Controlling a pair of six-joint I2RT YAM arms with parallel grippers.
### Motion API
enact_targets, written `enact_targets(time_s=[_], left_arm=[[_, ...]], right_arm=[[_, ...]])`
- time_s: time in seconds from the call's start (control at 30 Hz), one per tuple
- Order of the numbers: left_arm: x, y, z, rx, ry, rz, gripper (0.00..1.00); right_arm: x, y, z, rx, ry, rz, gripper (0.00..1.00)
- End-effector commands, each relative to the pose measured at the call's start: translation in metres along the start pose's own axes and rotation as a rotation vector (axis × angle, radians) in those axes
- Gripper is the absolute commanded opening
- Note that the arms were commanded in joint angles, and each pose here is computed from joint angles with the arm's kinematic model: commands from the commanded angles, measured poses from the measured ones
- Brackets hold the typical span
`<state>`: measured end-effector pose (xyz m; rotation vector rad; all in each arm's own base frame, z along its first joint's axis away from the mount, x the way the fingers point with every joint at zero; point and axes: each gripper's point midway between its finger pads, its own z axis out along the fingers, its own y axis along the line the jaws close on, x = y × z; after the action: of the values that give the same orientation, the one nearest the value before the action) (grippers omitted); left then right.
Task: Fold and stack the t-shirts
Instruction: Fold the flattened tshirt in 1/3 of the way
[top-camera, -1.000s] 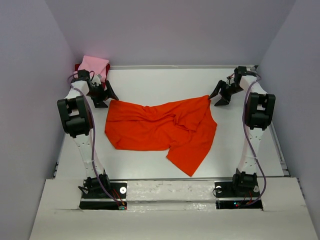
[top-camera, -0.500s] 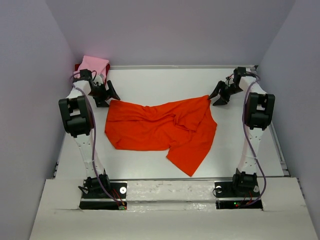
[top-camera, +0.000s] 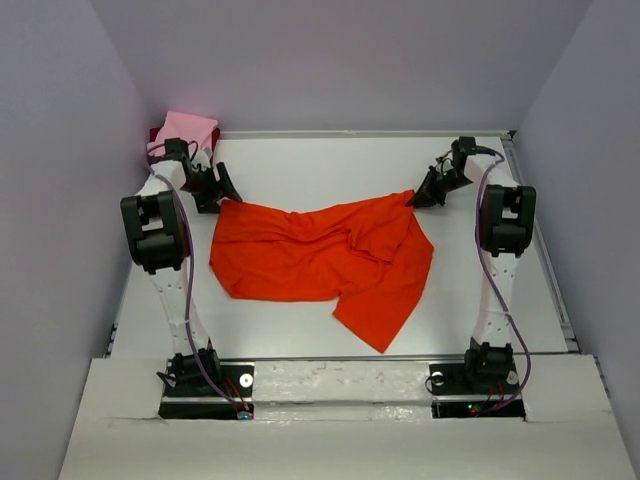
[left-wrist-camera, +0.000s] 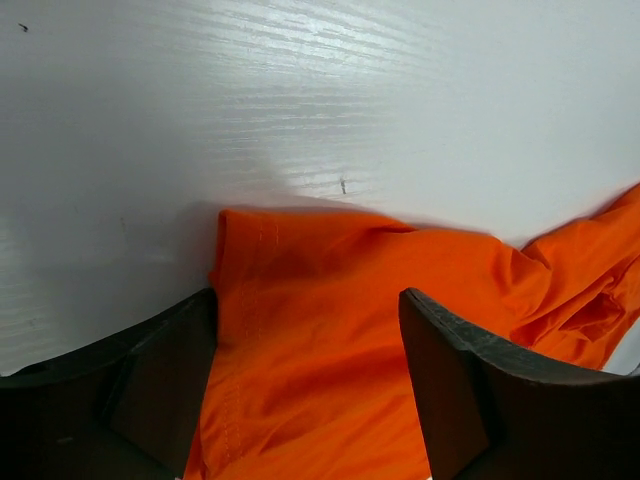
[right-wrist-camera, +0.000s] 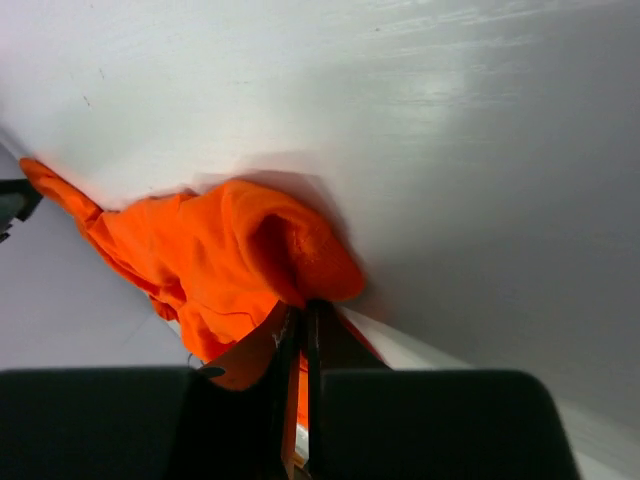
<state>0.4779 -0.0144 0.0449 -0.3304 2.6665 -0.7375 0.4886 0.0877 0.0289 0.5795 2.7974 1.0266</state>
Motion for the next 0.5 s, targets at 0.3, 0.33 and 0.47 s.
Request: enact_targets(time_s=[0.3,0.33,0.47], left_arm=[[0.0144,0.0077,0.0102,-0.004,0.055,-0.017,0.40],[0.0137,0.0077,0.0099,-0.006,0.055,-0.017,0.40],[0.0105,0.0106,0.0092,-0.027,0.049,-0.010,0.39]], right_arm=[[-0.0108,-0.0063,0.0034,0.060,-0.027,-0.042,0.00],[-0.0107,-0.0069,0.0033,0.064,-0.027,-0.042,0.00],[-0.0155,-0.0077,0.0008,0.085,-0.043,-0.050,0.00]])
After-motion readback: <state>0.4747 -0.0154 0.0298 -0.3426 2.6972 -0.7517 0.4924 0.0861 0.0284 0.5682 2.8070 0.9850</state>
